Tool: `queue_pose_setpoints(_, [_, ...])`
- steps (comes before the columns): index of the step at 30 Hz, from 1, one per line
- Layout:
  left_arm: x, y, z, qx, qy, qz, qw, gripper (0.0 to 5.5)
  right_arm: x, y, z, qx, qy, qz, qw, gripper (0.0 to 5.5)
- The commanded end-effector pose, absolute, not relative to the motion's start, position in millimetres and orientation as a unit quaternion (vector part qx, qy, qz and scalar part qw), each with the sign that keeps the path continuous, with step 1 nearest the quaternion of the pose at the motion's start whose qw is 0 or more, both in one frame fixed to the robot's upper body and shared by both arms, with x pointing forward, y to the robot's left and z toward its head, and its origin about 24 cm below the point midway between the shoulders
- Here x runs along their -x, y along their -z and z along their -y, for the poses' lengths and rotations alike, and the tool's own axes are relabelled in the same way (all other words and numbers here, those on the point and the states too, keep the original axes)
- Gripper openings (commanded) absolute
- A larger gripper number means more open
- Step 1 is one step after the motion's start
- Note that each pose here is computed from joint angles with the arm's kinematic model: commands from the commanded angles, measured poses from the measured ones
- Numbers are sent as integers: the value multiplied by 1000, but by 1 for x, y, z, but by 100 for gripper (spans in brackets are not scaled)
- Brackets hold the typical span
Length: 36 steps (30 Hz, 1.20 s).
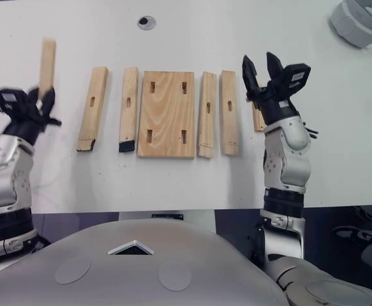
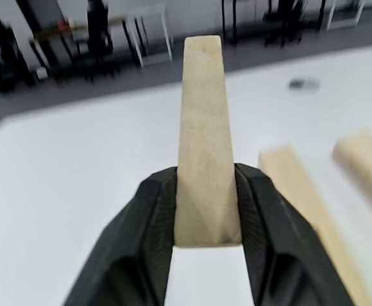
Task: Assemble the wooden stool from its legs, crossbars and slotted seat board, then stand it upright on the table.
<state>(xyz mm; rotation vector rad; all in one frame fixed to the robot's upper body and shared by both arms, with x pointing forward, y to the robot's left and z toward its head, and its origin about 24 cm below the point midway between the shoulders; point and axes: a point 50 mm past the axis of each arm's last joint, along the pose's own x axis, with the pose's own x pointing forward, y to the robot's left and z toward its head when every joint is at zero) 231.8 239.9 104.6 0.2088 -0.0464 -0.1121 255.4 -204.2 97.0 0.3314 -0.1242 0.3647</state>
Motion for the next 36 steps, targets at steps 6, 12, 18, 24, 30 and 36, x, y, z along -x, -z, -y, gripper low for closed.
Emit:
queue_pose_setpoints(6, [-236, -168, -128, -99, 311, 233, 916, 131, -250, -194, 121, -443, -439, 89, 777, 302])
queue_pose_setpoints(12, [-230, -176, -104, -95, 363, 262, 889, 131, -250, -196, 106, -493, -453, 45, 741, 302])
queue_pose_setpoints(18, [-226, -170, -100, -112, 379, 252, 884, 131, -250, -199, 103, -501, -449, 38, 739, 302])
queue_pose_setpoints(24, [-226, -167, -104, -144, 371, 251, 882, 131, -254, -200, 105, -498, -426, 29, 755, 257])
queue_pose_setpoints(30, [-229, -166, -105, -155, 358, 253, 885, 131, -251, -199, 104, -496, -427, 22, 756, 148])
queue_pose_setpoints(36, [-229, -161, -106, -165, 361, 245, 884, 131, -250, -198, 105, -441, -409, 30, 798, 51])
